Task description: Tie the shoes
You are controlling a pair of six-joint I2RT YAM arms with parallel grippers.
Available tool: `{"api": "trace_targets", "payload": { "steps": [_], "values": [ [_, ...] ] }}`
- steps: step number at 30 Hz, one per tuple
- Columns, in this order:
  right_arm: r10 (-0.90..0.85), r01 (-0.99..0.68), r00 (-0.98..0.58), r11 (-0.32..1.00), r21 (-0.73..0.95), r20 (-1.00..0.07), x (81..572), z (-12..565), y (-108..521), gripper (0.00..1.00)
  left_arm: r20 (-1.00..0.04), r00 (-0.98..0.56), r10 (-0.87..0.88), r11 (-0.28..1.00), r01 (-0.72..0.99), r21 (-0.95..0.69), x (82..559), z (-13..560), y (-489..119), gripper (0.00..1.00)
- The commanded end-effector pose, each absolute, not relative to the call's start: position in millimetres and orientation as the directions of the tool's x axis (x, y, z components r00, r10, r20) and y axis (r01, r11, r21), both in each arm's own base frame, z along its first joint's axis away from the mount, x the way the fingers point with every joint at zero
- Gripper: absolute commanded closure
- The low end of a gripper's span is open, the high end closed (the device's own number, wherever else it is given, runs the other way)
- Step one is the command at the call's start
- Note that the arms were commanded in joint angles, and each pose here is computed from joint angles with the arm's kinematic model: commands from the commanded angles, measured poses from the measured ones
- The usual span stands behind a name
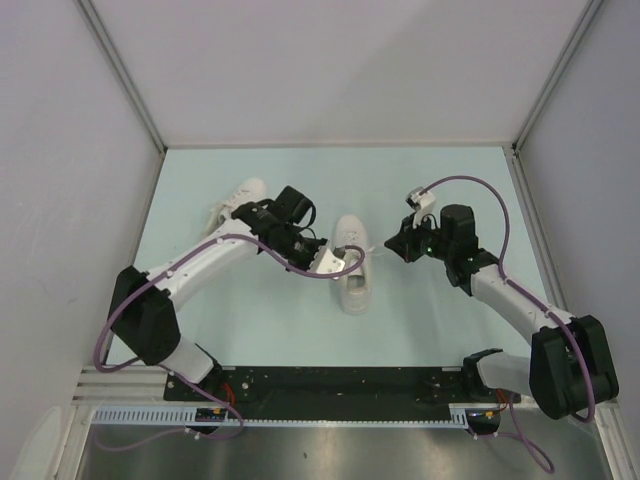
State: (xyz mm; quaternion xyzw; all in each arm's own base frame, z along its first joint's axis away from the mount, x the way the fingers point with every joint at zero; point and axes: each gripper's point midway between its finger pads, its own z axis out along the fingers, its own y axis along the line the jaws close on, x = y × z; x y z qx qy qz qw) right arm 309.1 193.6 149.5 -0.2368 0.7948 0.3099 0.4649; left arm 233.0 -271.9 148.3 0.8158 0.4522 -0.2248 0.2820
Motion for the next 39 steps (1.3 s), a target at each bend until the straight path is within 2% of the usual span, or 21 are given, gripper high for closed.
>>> {"api": "trace_targets", "payload": {
  "steps": [1,5,8,9,10,15,20,33,39],
  "values": [
    [-0.064,-0.696,-0.398,0.671,0.256,-0.915,315,178,206,1.00,-0.657,0.476,0.585,-0.422,0.870,0.255,216,159,-264,1.00],
    [-0.074,-0.718,-0.450,0.622,0.312,-0.890,294,176,212,1.00,-0.654,0.485,0.581,-0.435,0.864,0.254,205,156,-254,1.00],
    [-0.087,-0.740,-0.503,0.558,0.376,-0.860,269,177,217,0.82,-0.655,0.500,0.566,-0.454,0.853,0.259,199,152,-252,1.00],
    [-0.085,-0.742,-0.508,0.550,0.385,-0.857,265,180,216,0.65,-0.654,0.504,0.564,-0.456,0.850,0.262,199,151,-252,1.00],
    [-0.075,-0.743,-0.499,0.549,0.382,-0.863,265,185,215,0.60,-0.653,0.505,0.565,-0.457,0.850,0.262,199,150,-251,1.00],
    [-0.017,-0.711,-0.494,0.583,0.393,-0.869,292,198,203,0.50,-0.629,0.543,0.557,-0.503,0.823,0.265,192,138,-243,1.00],
    [-0.029,-0.701,-0.562,0.546,0.458,-0.827,318,179,209,0.47,-0.602,0.576,0.553,-0.539,0.798,0.269,187,127,-234,1.00],
    [-0.100,-0.688,-0.674,0.446,0.572,-0.732,309,137,231,0.52,-0.587,0.594,0.550,-0.558,0.784,0.270,190,116,-233,1.00],
    [-0.094,-0.643,-0.724,0.451,0.619,-0.683,312,117,239,0.54,-0.592,0.594,0.544,-0.560,0.783,0.271,190,117,-235,1.00]
  ]
}}
